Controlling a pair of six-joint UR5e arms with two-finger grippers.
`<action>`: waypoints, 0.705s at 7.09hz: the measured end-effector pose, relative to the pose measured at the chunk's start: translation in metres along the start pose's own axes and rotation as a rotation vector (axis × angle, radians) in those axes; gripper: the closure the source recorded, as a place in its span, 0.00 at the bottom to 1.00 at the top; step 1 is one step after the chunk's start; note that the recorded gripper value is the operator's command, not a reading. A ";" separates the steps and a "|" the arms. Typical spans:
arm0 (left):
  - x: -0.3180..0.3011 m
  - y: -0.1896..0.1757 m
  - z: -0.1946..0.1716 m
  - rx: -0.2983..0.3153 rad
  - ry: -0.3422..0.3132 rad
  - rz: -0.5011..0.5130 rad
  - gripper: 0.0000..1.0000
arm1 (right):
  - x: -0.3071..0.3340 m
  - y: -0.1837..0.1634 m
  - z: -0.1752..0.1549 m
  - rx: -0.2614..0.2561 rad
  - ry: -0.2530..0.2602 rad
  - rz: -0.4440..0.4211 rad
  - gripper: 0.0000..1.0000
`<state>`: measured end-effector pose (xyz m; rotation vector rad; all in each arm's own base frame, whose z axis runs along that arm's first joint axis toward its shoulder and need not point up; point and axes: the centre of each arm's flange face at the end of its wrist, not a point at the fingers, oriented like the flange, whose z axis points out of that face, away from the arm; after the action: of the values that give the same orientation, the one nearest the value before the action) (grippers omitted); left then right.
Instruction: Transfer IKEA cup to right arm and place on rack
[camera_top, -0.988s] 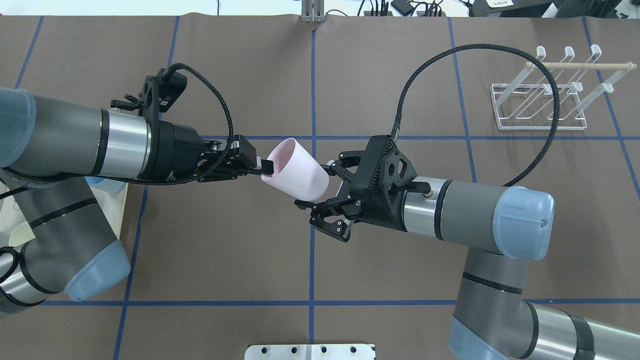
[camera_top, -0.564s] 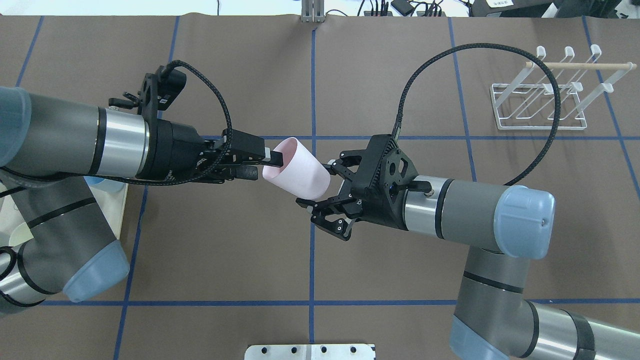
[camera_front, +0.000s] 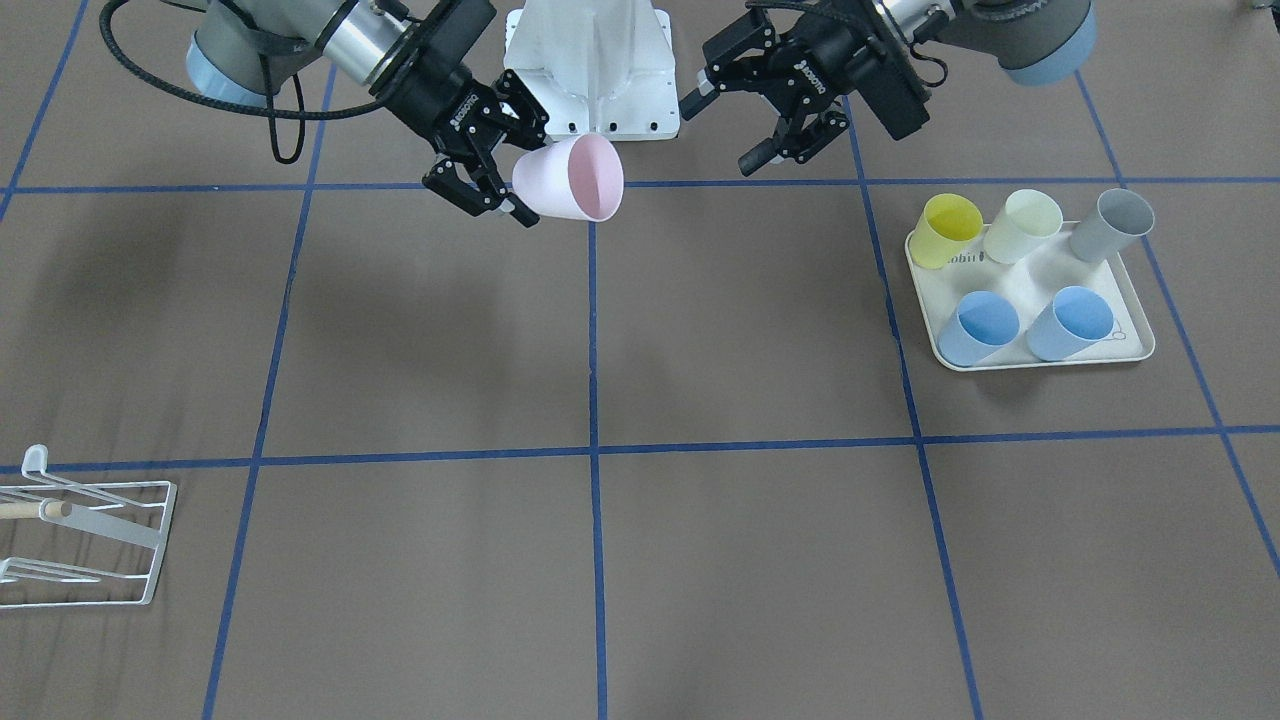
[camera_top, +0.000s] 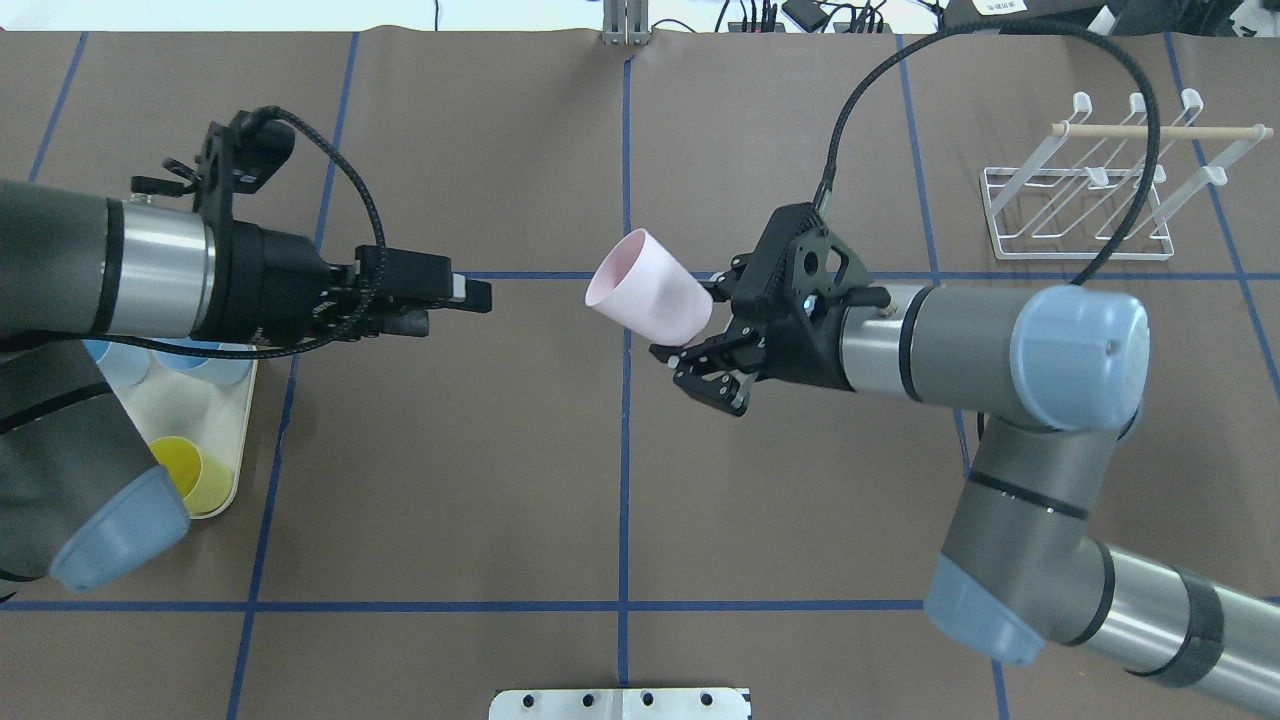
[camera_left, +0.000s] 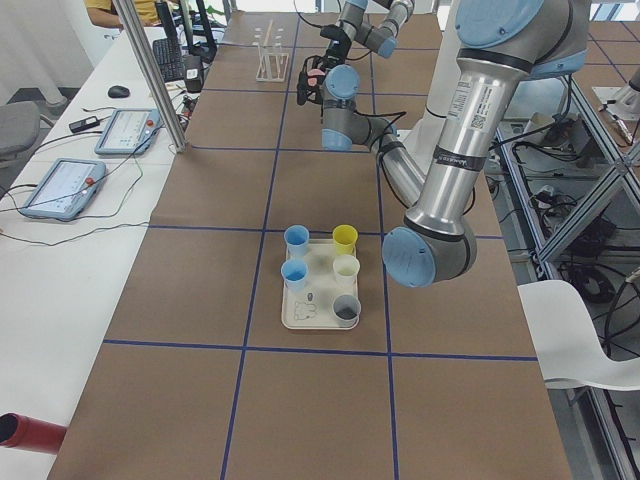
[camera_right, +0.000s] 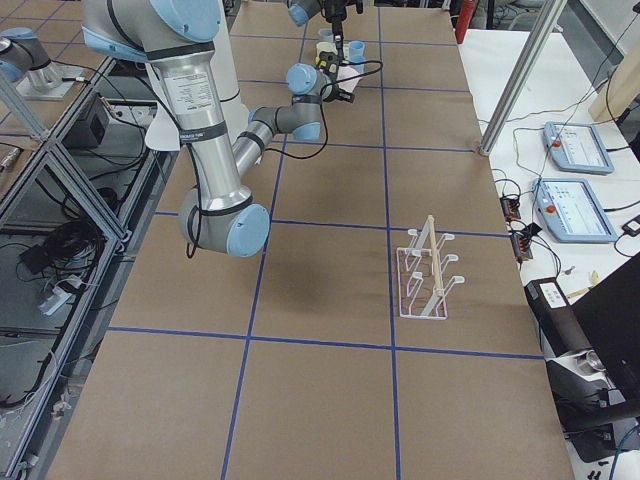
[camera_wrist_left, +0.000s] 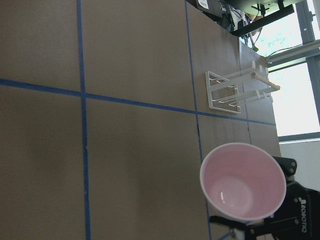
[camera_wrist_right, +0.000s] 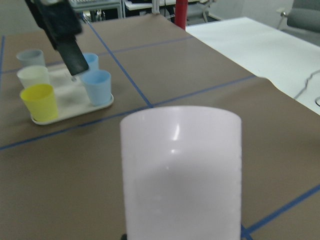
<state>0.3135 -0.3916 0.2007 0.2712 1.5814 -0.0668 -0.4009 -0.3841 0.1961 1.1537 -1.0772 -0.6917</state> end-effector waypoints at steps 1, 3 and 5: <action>-0.022 -0.006 -0.014 0.023 -0.043 0.067 0.00 | 0.037 -0.002 -0.010 -0.100 0.035 0.012 0.61; -0.059 -0.016 -0.039 0.048 -0.115 0.183 0.00 | 0.111 0.005 -0.033 -0.314 0.125 -0.054 0.61; -0.086 -0.021 -0.062 0.046 -0.168 0.276 0.00 | 0.180 0.018 -0.069 -0.510 0.212 -0.182 0.61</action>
<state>0.2489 -0.4096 0.2858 0.5045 1.3652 0.0864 -0.2727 -0.5109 0.2664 0.8609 -0.5727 -0.9016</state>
